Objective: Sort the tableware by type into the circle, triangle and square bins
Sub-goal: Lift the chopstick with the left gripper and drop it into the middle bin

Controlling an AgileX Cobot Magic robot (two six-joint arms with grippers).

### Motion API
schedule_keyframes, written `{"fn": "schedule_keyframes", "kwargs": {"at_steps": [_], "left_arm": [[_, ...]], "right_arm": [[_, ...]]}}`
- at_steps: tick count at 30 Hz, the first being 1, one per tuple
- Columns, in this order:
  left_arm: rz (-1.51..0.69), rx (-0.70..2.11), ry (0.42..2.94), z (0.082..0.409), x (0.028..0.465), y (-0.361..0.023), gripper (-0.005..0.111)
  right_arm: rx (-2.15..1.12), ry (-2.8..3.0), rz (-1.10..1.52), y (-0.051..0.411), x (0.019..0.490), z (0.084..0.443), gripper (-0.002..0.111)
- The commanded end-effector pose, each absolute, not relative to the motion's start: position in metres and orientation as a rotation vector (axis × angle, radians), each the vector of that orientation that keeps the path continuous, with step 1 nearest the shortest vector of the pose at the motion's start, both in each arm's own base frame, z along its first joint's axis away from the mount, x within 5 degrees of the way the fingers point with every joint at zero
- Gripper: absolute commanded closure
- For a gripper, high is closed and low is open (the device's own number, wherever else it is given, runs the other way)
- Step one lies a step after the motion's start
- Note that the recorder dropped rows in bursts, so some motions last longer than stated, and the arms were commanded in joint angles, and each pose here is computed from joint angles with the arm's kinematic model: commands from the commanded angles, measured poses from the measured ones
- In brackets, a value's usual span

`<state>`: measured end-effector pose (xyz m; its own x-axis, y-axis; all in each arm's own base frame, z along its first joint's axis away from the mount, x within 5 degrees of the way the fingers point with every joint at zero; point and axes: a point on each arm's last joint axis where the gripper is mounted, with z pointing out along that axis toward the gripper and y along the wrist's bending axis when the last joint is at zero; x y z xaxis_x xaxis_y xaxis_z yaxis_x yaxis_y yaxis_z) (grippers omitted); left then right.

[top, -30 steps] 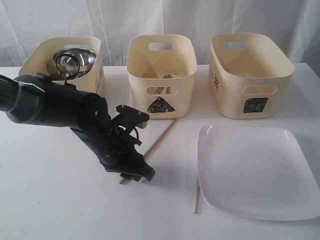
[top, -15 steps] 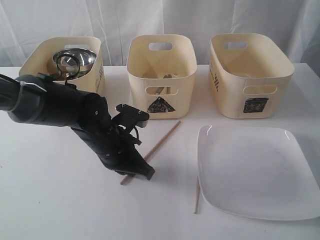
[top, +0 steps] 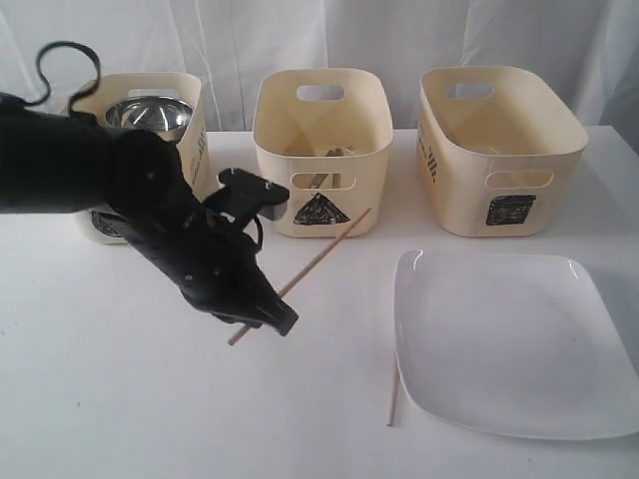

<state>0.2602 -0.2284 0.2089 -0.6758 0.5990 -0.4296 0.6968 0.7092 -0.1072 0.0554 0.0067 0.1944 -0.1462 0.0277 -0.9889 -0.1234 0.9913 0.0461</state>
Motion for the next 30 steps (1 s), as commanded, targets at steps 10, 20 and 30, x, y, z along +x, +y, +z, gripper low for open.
{"fn": "schedule_keyframes", "kwargs": {"at_steps": [10, 20, 30], "left_arm": [[-0.388, 0.907, 2.164, 0.284, 0.256, -0.219, 0.107], [-0.387, 0.824, 1.965, 0.303, 0.294, -0.243, 0.107], [-0.365, 0.768, 1.848, 0.324, 0.348, -0.267, 0.107]], "right_arm": [[-0.072, 1.705, 0.121, 0.006, 0.055, 0.193, 0.108], [-0.072, 1.705, 0.121, 0.006, 0.055, 0.193, 0.108], [-0.072, 1.705, 0.121, 0.006, 0.055, 0.193, 0.108]]}}
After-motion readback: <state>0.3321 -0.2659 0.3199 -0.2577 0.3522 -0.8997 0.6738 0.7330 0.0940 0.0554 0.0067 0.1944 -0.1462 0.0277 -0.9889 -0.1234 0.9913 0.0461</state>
